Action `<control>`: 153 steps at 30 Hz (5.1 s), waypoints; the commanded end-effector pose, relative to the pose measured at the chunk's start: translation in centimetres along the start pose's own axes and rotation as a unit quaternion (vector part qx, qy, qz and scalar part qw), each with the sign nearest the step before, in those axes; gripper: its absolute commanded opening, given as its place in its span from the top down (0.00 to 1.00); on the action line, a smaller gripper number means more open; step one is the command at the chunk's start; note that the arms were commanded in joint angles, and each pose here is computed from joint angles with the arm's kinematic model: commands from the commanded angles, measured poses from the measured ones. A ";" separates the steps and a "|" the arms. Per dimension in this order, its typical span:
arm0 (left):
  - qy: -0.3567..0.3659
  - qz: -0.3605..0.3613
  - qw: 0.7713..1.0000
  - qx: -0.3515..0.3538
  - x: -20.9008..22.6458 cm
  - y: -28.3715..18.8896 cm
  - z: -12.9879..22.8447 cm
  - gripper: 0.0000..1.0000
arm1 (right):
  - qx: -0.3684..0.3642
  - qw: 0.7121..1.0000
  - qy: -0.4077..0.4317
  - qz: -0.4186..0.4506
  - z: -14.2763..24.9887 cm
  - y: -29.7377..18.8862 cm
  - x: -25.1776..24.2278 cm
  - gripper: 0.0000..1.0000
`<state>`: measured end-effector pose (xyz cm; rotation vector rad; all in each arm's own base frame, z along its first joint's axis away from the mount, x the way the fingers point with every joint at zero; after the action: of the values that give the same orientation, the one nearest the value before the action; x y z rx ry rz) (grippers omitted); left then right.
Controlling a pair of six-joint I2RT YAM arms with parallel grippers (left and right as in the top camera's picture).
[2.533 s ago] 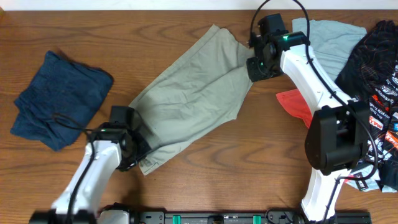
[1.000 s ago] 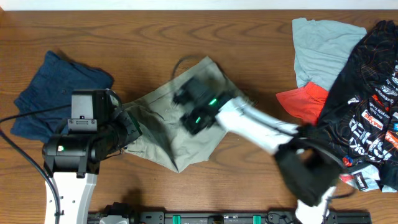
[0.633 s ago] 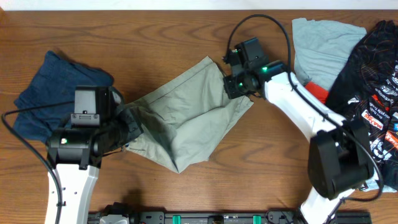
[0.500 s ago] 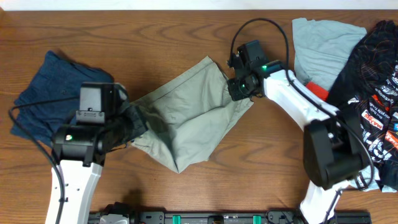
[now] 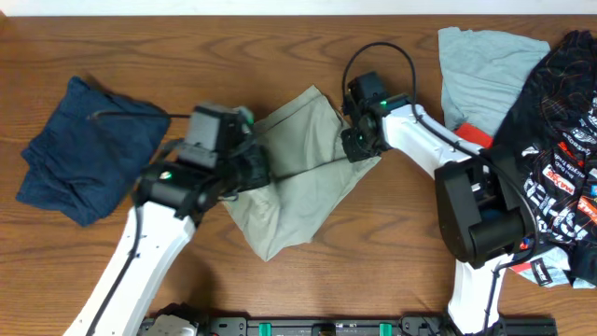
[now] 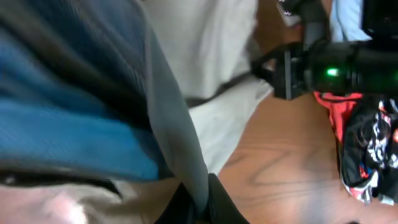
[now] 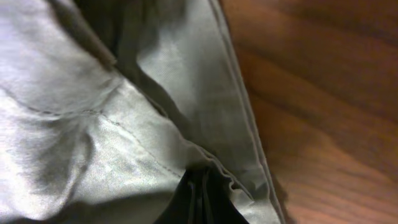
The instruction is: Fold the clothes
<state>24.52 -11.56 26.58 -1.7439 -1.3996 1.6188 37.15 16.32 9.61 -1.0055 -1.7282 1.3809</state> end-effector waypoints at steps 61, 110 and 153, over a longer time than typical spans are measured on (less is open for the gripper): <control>-0.074 -0.099 0.991 0.042 3.5 7.1 -2.9 0.60 | 0.065 0.976 -0.007 -0.208 2.1 -4.2 1.5 0.61; 0.031 -0.066 0.990 -0.125 2.1 8.6 -7.4 0.44 | 0.052 0.989 0.081 0.111 2.8 -10.9 -3.7 0.36; -0.096 -0.261 0.903 0.328 9.7 12.1 3.3 0.42 | -0.016 0.993 0.079 0.083 8.1 -2.4 -3.5 0.39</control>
<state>25.18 -9.76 9.64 -0.7297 -1.0849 1.6555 30.39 11.23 10.50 -1.0914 -1.6572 1.2744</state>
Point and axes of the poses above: each gripper's point midway between its finger pads, its own y axis out along the fingers, its own x axis along the line the jaws close on, z = x × y, the point moved 10 cm from there along -y, back along the fingers, and after that the axes turned 10 degrees about -y, right-handed, at the moved point
